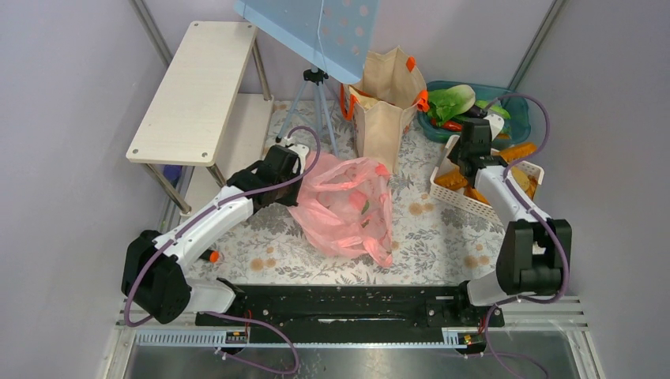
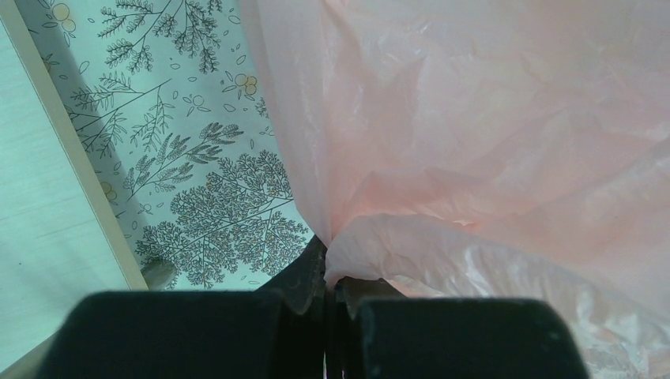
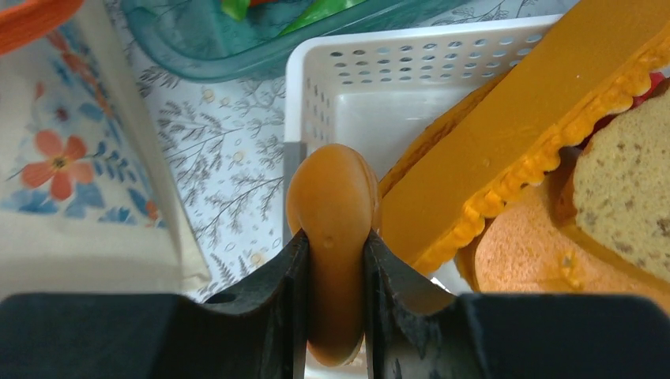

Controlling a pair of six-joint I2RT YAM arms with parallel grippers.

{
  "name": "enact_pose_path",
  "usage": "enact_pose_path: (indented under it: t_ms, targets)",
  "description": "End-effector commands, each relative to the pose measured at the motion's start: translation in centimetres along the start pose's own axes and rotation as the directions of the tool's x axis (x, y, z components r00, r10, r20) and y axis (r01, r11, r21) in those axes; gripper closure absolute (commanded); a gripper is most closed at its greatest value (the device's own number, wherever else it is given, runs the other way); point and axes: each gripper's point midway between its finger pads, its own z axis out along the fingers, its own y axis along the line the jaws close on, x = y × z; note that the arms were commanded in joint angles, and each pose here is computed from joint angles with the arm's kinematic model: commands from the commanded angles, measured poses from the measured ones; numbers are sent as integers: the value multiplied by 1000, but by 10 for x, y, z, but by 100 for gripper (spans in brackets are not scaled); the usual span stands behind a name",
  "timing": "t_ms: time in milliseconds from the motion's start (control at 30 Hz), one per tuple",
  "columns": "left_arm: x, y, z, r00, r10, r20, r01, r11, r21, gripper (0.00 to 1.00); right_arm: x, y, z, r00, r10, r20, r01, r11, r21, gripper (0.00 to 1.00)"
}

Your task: Untie the knot of the grocery bags and take out the mixed food

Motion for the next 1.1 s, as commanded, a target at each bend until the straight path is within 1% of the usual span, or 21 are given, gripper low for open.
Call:
enact_pose_path:
  t_ms: [0, 100, 200, 300, 367, 400, 533, 600, 633, 667, 700, 733, 800, 867, 967, 1033, 1067]
  targets:
    - [-7, 3, 0, 1000, 13, 23, -13, 1000, -10, 100, -45, 1, 17, 989, 66, 134, -69, 998, 17, 69]
    - [-6, 3, 0, 1000, 15, 20, -15, 1000, -14, 100, -38, 0, 28, 994, 50, 102, -53, 998, 24, 62]
    - [-6, 4, 1, 1000, 15, 19, -15, 1000, -19, 100, -36, -13, 36, 995, 59, 82, -63, 997, 51, 41]
    - [-6, 5, 1, 1000, 18, 19, -17, 1000, -24, 100, -35, -18, 38, 995, 63, 72, -66, 997, 45, 15]
    - [-6, 6, 1, 1000, 18, 20, -18, 999, -30, 100, -38, -17, 36, 996, 56, 73, -58, 998, 32, 3]
    - [-6, 7, 1, 1000, 18, 20, -18, 999, -33, 100, -40, -16, 34, 996, 53, 75, -55, 998, 26, 1]
    - [-8, 10, -1, 999, 11, 30, -9, 999, -44, 100, -52, -9, 19, 995, 47, 92, -46, 999, -18, 0]
    - [-11, 17, -2, 999, -4, 44, 8, 997, -73, 100, -60, 2, 3, 992, 56, 109, -46, 995, -90, 1]
    - [-16, 21, -5, 998, -17, 59, 22, 996, -87, 100, -64, 13, -6, 991, 57, 118, -38, 987, -155, 0]
    - [-22, 26, -7, 996, -31, 79, 39, 994, -99, 100, -65, 28, -17, 993, 43, 113, -13, 968, -252, 1]
    - [-31, 33, -11, 993, -55, 106, 66, 992, -111, 100, -68, 49, -29, 993, 25, 118, 20, 930, -368, 1]
    - [-38, 36, -15, 990, -72, 123, 86, 990, -113, 100, -70, 65, -42, 992, 6, 125, 52, 891, -452, 0]
    - [-60, 51, -24, 979, -111, 173, 135, 982, -133, 100, -73, 92, -68, 986, -56, 156, 137, 807, -574, 0]
    - [-77, 68, -30, 970, -141, 199, 175, 971, -166, 100, -68, 116, -89, 966, -147, 213, 251, 732, -633, 1]
    - [-98, 87, -33, 960, -170, 222, 217, 954, -206, 100, -61, 142, -111, 908, -260, 328, 416, 639, -647, 0]
    - [-110, 89, -30, 959, -172, 225, 219, 954, -206, 100, -64, 152, -115, 888, -268, 372, 456, 607, -651, 1]
    - [-113, 90, -29, 960, -171, 222, 218, 953, -208, 98, -68, 154, -114, 886, -265, 381, 461, 605, -649, 1]
